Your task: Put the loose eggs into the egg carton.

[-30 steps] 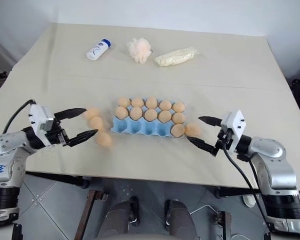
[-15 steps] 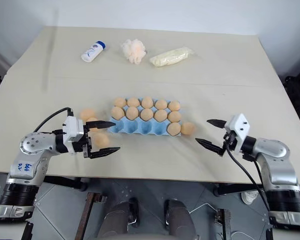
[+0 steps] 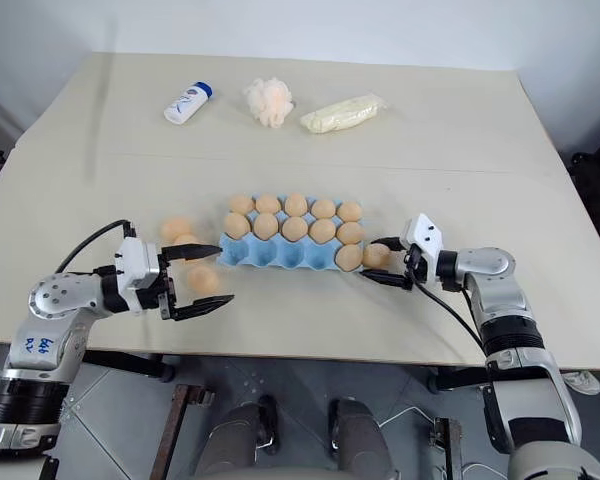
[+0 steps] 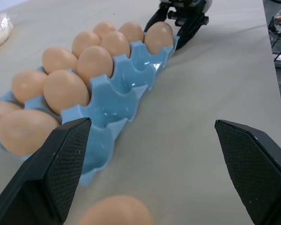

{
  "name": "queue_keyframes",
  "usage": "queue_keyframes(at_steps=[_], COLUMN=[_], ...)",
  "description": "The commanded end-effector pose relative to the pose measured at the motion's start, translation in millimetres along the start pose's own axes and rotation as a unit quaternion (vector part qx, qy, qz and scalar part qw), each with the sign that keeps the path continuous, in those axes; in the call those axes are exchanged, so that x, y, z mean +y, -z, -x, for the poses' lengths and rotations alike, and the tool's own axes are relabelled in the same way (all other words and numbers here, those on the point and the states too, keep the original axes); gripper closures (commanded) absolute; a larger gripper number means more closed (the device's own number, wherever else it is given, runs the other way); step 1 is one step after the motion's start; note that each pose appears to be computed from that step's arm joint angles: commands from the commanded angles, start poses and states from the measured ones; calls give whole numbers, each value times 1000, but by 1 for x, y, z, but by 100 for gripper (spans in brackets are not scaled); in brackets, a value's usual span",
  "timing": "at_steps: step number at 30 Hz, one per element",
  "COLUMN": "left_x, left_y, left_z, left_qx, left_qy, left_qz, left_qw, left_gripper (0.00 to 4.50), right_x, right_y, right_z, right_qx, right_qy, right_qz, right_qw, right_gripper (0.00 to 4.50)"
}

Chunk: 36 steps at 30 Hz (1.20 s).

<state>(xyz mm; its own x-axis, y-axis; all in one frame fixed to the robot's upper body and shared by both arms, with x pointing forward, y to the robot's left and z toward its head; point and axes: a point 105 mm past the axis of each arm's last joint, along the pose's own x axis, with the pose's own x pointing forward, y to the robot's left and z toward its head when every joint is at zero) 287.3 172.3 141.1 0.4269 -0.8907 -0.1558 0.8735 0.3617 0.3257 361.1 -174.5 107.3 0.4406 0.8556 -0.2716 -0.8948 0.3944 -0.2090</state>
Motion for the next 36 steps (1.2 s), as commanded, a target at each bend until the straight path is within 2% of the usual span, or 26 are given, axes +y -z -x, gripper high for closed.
queue_keyframes(at_steps=[1, 2, 7, 13, 22, 25, 30, 36], left_x=[5, 6, 9, 14, 20, 20, 18, 26], left_y=[-12, -12, -10, -6, -8, -6, -5, 0], left_z=[7, 8, 12, 12, 8, 11, 19, 50], left_qx=[-12, -13, -18, -14, -16, -14, -12, 0], left_qy=[-23, -29, -46, -52, -57, -63, -81, -144], left_qz=[-24, -22, -14, -12, -18, -17, -14, -1], left_qw=[999, 999, 999, 999, 998, 998, 997, 990], left_gripper=[0, 0, 0, 0, 0, 0, 0, 0], right_x=[-5, -4, 10, 19, 19, 19, 33, 35], right_y=[-6, -7, -37, -84, -86, -83, -90, -86], right_z=[20, 26, 31, 3, -52, -60, -50, -15], right_qx=[-9, -9, -42, -95, -78, -71, -93, -87], right_qy=[19, 23, 0, -24, -35, -37, -75, -87], right_qz=[16, 19, 26, 4, 10, 15, 26, 52], right_qw=[1000, 1000, 999, 995, 996, 997, 993, 991], right_gripper=[244, 269, 269, 269, 269, 190, 11, 2])
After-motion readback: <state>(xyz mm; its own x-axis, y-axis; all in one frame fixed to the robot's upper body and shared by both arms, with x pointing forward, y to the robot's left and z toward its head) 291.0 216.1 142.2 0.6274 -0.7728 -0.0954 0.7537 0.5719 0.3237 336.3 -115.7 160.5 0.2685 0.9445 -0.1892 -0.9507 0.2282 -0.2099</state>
